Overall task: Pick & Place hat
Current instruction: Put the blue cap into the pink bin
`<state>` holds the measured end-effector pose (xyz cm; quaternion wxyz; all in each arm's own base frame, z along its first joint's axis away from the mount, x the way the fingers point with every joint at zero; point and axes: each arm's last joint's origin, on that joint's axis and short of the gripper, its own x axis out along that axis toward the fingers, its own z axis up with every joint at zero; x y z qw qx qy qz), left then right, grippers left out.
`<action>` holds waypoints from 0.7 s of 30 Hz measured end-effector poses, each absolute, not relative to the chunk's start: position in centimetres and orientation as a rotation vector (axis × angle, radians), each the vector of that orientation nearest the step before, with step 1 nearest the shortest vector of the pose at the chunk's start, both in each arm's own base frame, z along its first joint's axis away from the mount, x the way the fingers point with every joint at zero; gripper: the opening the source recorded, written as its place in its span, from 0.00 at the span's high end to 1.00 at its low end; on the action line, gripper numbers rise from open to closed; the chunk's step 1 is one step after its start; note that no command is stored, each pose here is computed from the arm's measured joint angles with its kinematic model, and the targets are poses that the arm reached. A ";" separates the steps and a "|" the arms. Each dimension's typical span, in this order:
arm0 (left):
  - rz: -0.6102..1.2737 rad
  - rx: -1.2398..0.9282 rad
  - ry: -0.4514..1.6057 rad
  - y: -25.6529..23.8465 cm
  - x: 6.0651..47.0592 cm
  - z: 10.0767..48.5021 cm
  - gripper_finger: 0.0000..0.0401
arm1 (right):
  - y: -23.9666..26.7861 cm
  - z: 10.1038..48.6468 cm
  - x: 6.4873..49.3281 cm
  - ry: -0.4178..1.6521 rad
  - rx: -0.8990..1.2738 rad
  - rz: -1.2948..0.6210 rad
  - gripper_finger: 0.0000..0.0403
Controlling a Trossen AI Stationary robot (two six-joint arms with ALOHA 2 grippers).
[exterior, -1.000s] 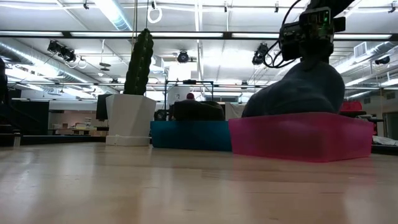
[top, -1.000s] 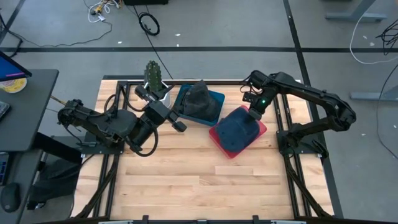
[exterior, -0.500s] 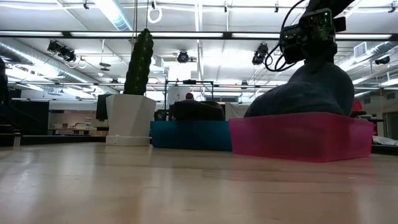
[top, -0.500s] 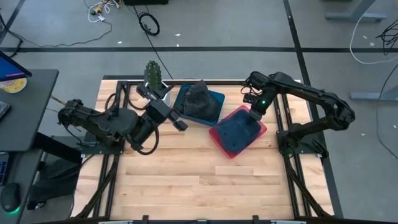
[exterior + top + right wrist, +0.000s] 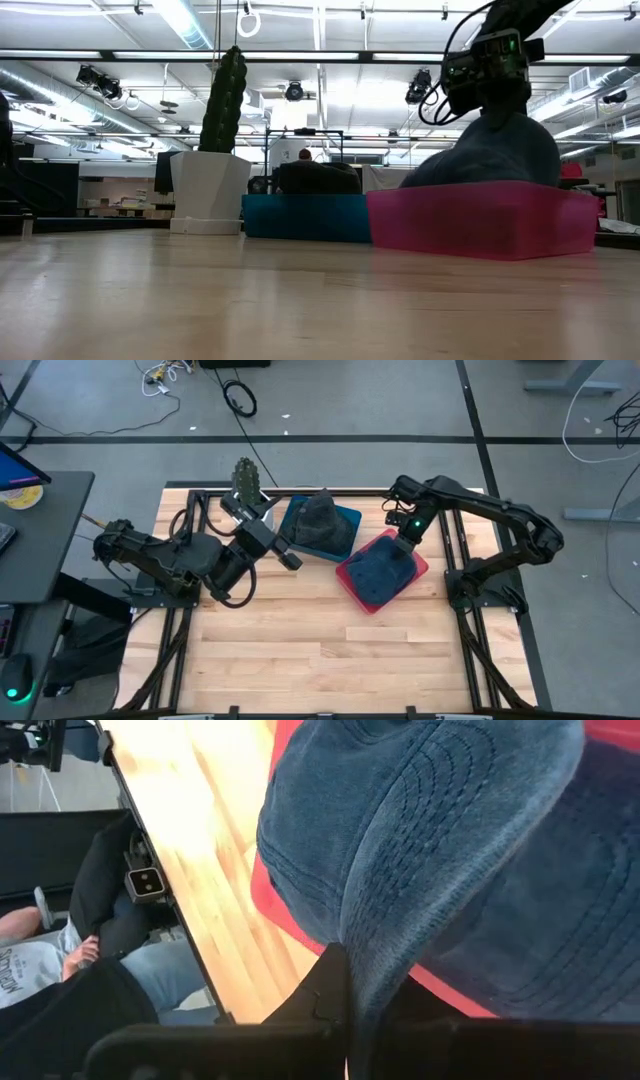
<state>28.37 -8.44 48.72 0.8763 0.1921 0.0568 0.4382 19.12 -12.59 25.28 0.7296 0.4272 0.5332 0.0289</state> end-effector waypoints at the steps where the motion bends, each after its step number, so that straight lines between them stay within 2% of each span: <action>1: 0.914 0.401 0.119 -8.4 28.4 48.7 0.55 | -12.7 25.1 19.2 1.174 0.939 0.065 0.99; 21: 0.914 0.397 0.117 -8.4 28.4 48.7 0.55 | -14.0 23.4 20.6 1.202 0.838 0.003 0.97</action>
